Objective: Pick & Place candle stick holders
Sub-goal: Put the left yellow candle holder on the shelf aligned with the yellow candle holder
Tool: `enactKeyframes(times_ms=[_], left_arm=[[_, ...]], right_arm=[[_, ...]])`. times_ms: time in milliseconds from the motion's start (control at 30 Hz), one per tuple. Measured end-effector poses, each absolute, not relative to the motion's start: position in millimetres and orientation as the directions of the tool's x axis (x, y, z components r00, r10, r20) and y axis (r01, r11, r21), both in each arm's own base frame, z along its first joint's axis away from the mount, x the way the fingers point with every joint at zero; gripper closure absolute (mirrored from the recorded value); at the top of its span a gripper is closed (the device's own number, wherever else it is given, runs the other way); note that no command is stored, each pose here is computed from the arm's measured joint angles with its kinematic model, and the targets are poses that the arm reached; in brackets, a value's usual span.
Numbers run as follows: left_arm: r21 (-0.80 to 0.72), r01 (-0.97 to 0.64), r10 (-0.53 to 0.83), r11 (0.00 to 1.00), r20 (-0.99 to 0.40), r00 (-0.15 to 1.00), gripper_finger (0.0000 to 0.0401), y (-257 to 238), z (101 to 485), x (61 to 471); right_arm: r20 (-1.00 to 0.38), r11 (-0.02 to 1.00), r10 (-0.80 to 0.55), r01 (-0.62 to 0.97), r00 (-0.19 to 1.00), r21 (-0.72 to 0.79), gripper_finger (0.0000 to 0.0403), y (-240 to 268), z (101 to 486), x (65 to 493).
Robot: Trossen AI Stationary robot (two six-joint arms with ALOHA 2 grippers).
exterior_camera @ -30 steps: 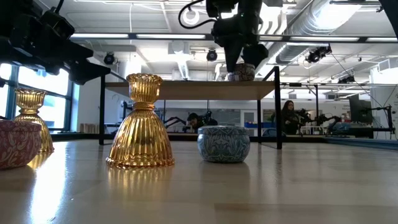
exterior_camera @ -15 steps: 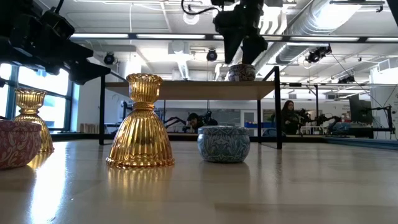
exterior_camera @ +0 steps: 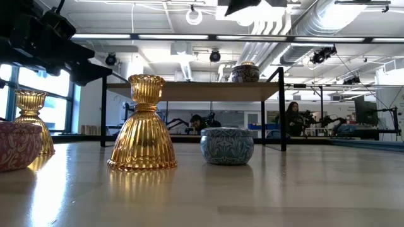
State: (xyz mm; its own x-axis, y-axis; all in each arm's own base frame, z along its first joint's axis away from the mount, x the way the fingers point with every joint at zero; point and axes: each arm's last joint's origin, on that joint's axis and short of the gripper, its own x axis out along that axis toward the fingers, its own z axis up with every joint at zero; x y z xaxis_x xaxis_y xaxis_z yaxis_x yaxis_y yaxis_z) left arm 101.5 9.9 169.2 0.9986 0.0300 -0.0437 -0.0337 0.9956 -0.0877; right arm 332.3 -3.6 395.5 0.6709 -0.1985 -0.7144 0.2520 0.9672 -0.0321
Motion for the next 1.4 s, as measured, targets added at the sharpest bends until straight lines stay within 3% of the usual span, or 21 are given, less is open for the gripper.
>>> enactKeyframes(times_ms=[200, 433, 567, 933, 1067, 1233, 1400], left_arm=[[-0.088, -0.034, 0.030, 0.996, -0.044, 0.999, 0.0027, 10, 169, 101], [-0.088, -0.033, 0.029, 0.996, -0.044, 0.999, 0.0027, 10, 169, 101], [-0.088, -0.033, 0.030, 0.996, -0.044, 0.999, 0.0027, 10, 169, 101], [-0.096, -0.019, 0.016, 0.995, -0.037, 0.999, 0.0027, 10, 170, 102], [-0.089, 0.085, -0.087, 0.992, -0.018, 0.996, 0.0027, 7, 172, 101], [-0.037, 0.359, -0.360, 0.933, -0.012, 0.933, 0.0027, -2, 190, 96], [-0.100, 0.329, -0.340, 0.939, -0.131, 0.931, 0.0027, -3, 223, 79]], right_arm=[[-0.635, 0.986, -0.161, 0.098, 0.756, -0.133, 0.0004, 86, 399, 328], [-0.469, 0.937, -0.312, 0.187, 0.827, -0.294, 0.0005, 177, 371, 312], [-0.421, 0.932, -0.307, 0.182, 0.854, -0.312, 0.0004, 206, 344, 301], [-0.407, 0.909, -0.357, 0.213, 0.841, -0.359, 0.0004, 213, 299, 293], [-0.434, 0.925, -0.334, 0.204, 0.836, -0.319, 0.0004, 213, 293, 292], [-0.446, 0.934, -0.314, 0.187, 0.838, -0.305, 0.0004, 214, 293, 292], [-0.431, 0.928, -0.332, 0.209, 0.839, -0.309, 0.0004, 213, 293, 293]])
